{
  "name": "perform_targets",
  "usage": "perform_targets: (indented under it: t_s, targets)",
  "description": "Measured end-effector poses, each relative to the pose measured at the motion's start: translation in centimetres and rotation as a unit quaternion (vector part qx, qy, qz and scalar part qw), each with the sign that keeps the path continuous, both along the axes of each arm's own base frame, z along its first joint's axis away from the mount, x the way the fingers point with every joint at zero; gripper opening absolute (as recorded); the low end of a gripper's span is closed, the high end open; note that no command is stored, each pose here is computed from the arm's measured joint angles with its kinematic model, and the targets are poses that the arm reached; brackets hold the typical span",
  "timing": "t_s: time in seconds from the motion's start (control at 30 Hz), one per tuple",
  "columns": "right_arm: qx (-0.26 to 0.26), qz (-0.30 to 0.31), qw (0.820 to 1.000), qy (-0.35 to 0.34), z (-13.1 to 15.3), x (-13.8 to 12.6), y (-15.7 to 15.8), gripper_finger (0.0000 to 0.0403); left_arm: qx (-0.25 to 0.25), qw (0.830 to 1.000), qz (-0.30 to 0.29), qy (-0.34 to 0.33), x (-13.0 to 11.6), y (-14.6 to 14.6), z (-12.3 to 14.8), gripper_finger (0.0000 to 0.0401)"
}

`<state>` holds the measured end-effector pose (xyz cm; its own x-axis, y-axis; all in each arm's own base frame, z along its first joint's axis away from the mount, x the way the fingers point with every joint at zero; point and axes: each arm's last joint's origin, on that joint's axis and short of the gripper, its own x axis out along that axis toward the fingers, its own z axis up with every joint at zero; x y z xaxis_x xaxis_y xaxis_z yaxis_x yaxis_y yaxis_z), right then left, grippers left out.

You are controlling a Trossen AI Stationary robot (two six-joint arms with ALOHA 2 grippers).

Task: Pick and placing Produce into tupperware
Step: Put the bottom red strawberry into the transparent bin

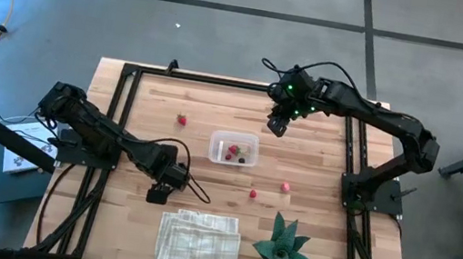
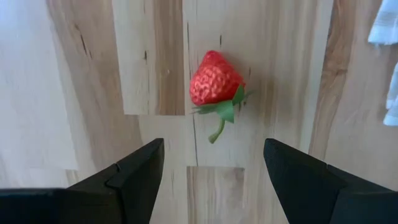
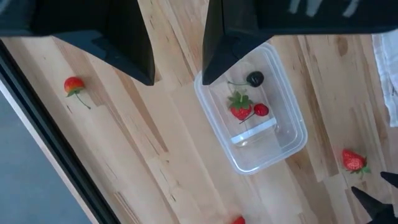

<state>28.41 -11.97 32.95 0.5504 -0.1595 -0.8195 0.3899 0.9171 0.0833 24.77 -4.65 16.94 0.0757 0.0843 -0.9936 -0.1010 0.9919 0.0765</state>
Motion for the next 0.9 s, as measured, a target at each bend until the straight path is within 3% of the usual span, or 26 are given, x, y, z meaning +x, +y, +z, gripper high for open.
perform_targets:
  t_s: [0.9]
  targets:
    - [-0.007, -0.021, 1.000, 0.003, 0.0, 0.0, -0.1, 0.0126, -0.007, 0.999, -0.032, -0.021, 0.8, -0.2, -1.3, 0.0266]
